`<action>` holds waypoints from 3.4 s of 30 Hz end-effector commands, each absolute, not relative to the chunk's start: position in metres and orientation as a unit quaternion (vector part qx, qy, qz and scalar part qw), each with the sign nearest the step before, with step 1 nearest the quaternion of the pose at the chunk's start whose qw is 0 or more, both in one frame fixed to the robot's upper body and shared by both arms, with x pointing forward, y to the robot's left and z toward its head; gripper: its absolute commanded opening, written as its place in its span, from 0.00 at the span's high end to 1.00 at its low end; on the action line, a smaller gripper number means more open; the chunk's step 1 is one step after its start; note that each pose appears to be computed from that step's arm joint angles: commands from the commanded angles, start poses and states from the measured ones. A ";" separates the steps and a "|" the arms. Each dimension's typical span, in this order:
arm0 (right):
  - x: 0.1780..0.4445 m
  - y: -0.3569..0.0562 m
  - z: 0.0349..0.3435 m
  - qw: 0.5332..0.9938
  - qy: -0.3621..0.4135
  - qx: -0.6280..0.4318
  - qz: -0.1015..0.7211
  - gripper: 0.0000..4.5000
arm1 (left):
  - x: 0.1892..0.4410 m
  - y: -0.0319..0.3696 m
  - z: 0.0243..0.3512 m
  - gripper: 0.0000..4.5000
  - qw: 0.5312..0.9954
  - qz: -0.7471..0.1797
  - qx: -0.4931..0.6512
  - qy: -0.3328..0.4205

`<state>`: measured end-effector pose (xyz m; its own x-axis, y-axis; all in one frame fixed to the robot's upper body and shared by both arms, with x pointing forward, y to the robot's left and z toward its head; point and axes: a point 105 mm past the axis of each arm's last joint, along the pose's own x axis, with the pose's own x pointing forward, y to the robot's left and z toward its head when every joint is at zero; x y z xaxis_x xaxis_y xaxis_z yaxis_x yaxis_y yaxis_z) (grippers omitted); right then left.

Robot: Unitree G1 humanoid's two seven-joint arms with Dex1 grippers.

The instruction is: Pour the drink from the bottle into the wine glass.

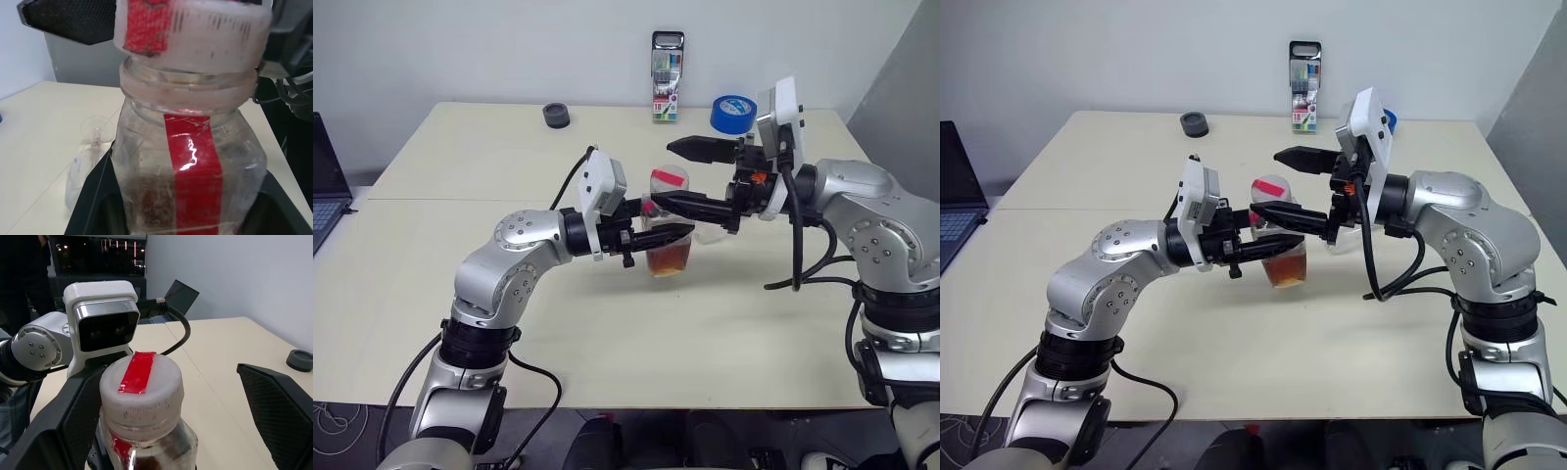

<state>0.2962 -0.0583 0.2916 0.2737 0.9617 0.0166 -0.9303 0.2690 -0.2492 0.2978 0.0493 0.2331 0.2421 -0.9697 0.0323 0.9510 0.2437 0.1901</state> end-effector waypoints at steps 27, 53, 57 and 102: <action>0.285 -0.069 0.308 0.782 -0.090 -0.101 0.609 0.00 | 0.295 0.043 0.251 0.58 0.774 -0.619 0.075 -0.110; 0.279 -0.054 0.308 0.760 -0.098 -0.088 0.636 0.61 | 0.295 0.045 0.252 0.58 0.776 -0.616 0.082 -0.110; 0.283 -0.056 0.316 0.766 -0.108 -0.091 0.628 0.61 | 0.294 0.045 0.252 0.58 0.776 -0.616 0.081 -0.109; 0.330 -0.199 0.104 0.991 0.062 -0.078 0.084 0.61 | 0.285 0.048 0.250 0.58 0.784 -0.608 0.074 -0.096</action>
<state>0.3301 -0.1938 0.0966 0.9679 0.1859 -0.1691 -0.2088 0.9693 -0.1297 0.2932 0.0476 0.2357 0.2628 -0.9647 0.0180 0.9468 0.2614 0.1877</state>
